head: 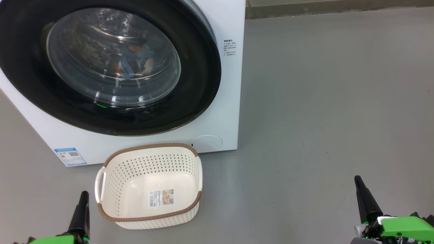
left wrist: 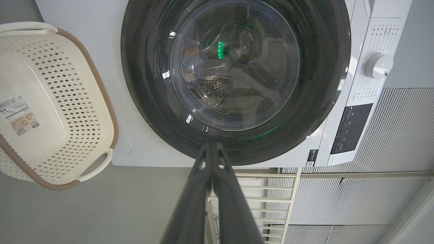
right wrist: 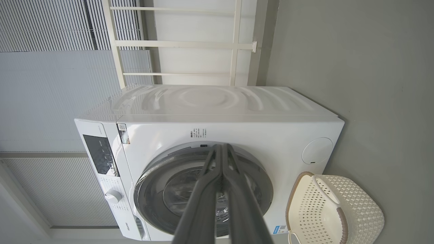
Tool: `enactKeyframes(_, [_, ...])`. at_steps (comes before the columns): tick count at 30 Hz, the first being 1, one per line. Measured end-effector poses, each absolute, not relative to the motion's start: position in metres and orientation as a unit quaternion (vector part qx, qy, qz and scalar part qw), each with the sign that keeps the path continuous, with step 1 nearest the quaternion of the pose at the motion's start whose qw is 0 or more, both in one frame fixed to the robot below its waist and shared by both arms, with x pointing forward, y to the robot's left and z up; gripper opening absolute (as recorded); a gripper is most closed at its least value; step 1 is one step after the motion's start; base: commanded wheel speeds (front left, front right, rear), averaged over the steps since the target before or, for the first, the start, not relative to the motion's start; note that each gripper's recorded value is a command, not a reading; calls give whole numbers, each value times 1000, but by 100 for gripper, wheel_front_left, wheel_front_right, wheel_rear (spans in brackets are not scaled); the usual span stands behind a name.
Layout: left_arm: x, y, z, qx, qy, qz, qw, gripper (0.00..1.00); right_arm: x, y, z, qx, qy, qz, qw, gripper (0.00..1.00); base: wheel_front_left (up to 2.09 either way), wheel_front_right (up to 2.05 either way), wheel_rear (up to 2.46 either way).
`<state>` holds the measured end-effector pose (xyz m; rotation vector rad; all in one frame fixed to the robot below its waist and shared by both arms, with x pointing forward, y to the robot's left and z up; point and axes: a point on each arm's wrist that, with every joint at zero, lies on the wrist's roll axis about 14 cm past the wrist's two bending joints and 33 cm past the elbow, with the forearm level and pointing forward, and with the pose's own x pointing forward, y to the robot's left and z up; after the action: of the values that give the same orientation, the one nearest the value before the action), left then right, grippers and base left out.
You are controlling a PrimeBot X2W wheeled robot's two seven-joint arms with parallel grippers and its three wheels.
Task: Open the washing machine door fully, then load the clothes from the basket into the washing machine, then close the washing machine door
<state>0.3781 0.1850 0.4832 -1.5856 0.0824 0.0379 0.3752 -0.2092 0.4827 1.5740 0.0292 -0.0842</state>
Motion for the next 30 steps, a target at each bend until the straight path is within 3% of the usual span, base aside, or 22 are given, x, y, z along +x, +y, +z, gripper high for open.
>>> enactKeyframes(30, [378, 185, 483, -712, 37, 17, 701, 0, 375, -209, 483, 708, 13, -38, 705, 0, 0, 0, 0])
